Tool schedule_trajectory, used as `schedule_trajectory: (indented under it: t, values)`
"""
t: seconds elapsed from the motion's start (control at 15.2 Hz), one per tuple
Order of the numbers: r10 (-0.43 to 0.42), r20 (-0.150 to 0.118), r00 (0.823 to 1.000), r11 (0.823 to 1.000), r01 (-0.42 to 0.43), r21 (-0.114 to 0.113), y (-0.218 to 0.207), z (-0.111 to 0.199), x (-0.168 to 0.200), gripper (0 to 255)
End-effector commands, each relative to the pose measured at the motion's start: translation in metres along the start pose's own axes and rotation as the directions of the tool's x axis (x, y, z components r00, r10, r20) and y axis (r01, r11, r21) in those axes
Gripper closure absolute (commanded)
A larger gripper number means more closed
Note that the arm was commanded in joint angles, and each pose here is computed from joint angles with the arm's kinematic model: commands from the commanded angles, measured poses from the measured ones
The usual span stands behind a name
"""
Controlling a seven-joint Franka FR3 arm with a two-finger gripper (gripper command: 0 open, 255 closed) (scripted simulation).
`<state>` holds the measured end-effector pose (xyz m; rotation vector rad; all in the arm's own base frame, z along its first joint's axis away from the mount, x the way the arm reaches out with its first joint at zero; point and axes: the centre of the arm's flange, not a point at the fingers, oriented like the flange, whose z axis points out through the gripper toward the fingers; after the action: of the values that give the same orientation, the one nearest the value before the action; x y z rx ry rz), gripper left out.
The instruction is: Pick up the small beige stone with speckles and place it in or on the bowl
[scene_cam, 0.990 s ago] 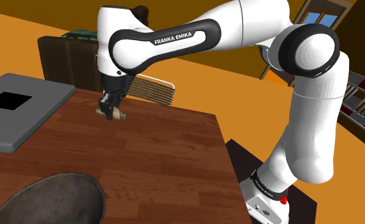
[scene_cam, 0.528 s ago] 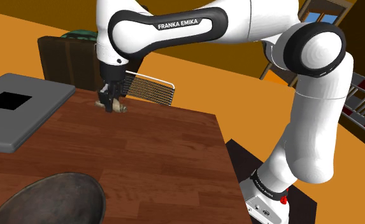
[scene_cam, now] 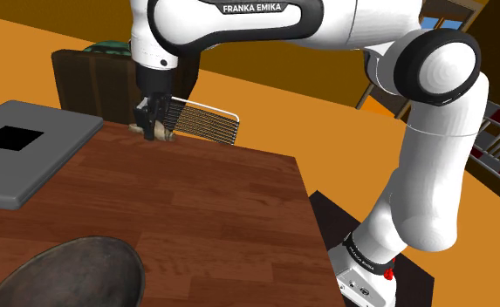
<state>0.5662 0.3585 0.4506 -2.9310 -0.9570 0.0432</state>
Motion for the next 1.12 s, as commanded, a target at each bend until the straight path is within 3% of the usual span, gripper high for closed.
schedule_trajectory:
  t: [0.0,0.46,1.06]
  values:
    - [0.000,0.000,1.000,1.000,0.000,0.000,-0.001,-0.011,0.000,255]
    - [0.000,0.000,1.000,1.000,0.000,0.000,-0.003,-0.043,0.000,255]
    - [0.000,0.000,1.000,1.000,0.000,0.000,-0.119,-0.035,-0.023,255]
